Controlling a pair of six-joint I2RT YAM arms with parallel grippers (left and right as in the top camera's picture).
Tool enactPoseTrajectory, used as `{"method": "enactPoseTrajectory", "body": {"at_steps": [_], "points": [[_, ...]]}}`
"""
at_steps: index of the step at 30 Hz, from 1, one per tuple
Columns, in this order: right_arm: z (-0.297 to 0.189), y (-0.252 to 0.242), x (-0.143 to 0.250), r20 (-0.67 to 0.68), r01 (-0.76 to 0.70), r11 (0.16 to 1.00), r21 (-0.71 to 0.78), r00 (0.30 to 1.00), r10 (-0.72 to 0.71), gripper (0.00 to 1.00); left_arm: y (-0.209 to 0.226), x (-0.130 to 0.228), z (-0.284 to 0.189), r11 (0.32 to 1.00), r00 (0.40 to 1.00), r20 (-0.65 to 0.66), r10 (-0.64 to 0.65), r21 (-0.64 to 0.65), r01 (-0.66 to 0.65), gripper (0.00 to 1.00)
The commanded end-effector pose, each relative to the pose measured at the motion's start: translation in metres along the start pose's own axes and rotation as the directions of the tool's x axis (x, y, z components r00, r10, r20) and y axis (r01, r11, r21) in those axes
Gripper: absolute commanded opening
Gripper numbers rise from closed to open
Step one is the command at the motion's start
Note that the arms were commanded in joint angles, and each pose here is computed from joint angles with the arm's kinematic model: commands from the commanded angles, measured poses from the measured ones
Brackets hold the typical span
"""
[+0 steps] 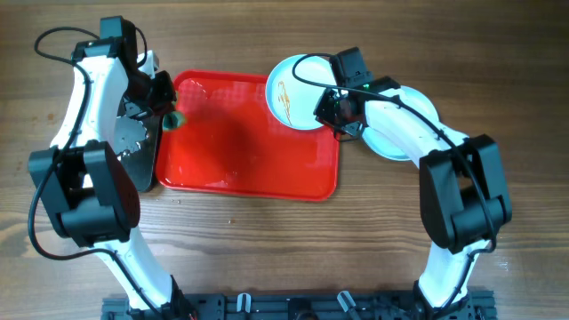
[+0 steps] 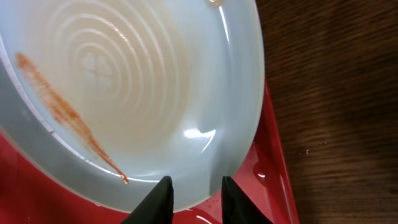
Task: Clean dirty plates on tray and stack at the side
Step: 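Grasp the last plate with the right gripper and drag it to tray center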
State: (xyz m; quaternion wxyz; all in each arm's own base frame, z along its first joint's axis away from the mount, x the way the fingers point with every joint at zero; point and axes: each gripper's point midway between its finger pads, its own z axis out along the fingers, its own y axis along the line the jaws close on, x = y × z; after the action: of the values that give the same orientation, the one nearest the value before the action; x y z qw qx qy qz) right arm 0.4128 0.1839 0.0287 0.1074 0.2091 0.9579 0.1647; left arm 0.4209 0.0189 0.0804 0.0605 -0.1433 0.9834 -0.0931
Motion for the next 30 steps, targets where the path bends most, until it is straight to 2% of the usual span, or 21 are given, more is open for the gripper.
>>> {"method": "enactPoseTrajectory", "body": {"at_steps": [1, 6, 9, 11, 14, 16, 19, 21, 24, 26, 30], "points": [[0.013, 0.002, 0.008, -0.041, -0.061, 0.998, -0.001, 0.997, 0.060, 0.28, -0.001, -0.007, -0.012, 1.000, 0.999, 0.040, -0.005, 0.006, 0.005, 0.04], [0.022, 0.015, 0.044, -0.120, 0.011, 1.000, 0.003, 0.993, -0.011, 0.27, -0.001, -0.007, -0.012, 1.000, 0.999, 0.039, -0.005, 0.005, 0.004, 0.04], [0.024, 0.030, 0.090, -0.187, 0.131, 0.991, 0.018, 0.974, -0.125, 0.30, -0.001, -0.007, -0.012, 1.000, 0.999, 0.039, -0.005, 0.005, 0.005, 0.05], [0.023, 0.037, 0.106, -0.229, 0.152, 0.988, -0.010, 0.962, -0.151, 0.32, -0.001, -0.006, -0.012, 1.000, 0.999, 0.033, -0.006, 0.004, 0.006, 0.05], [0.017, 0.045, 0.115, -0.252, 0.189, 0.981, -0.051, 0.948, -0.195, 0.34, -0.001, -0.007, -0.012, 1.000, 0.999, 0.037, -0.005, 0.005, 0.005, 0.04], [0.007, 0.059, 0.099, -0.192, 0.291, 0.953, -0.083, 0.934, -0.302, 0.40, -0.001, -0.007, -0.012, 1.000, 0.999, 0.039, -0.005, 0.005, 0.004, 0.04], [-0.031, 0.076, 0.046, -0.053, 0.450, 0.893, 0.001, 0.892, -0.450, 0.54, -0.001, -0.007, -0.012, 1.000, 0.999, 0.039, -0.005, 0.005, 0.004, 0.04], [-0.045, 0.080, 0.018, 0.014, 0.511, 0.859, 0.024, 0.859, -0.511, 0.54, -0.001, -0.007, -0.012, 1.000, 0.999, 0.040, -0.005, 0.006, 0.004, 0.04], [-0.039, 0.085, -0.014, 0.110, 0.639, 0.765, 0.072, 0.758, -0.643, 0.52, -0.001, -0.007, -0.012, 1.000, 0.999, 0.040, -0.005, 0.005, 0.004, 0.04], [-0.014, 0.090, -0.020, 0.118, 0.724, 0.685, 0.080, 0.676, -0.728, 0.51, -0.001, -0.007, -0.012, 1.000, 0.999, 0.040, -0.005, 0.005, 0.004, 0.04], [0.030, 0.082, -0.017, 0.080, 0.776, 0.626, 0.077, 0.621, -0.780, 0.43, -0.001, -0.007, -0.012, 1.000, 0.999, 0.039, -0.005, 0.005, 0.004, 0.04]]}}
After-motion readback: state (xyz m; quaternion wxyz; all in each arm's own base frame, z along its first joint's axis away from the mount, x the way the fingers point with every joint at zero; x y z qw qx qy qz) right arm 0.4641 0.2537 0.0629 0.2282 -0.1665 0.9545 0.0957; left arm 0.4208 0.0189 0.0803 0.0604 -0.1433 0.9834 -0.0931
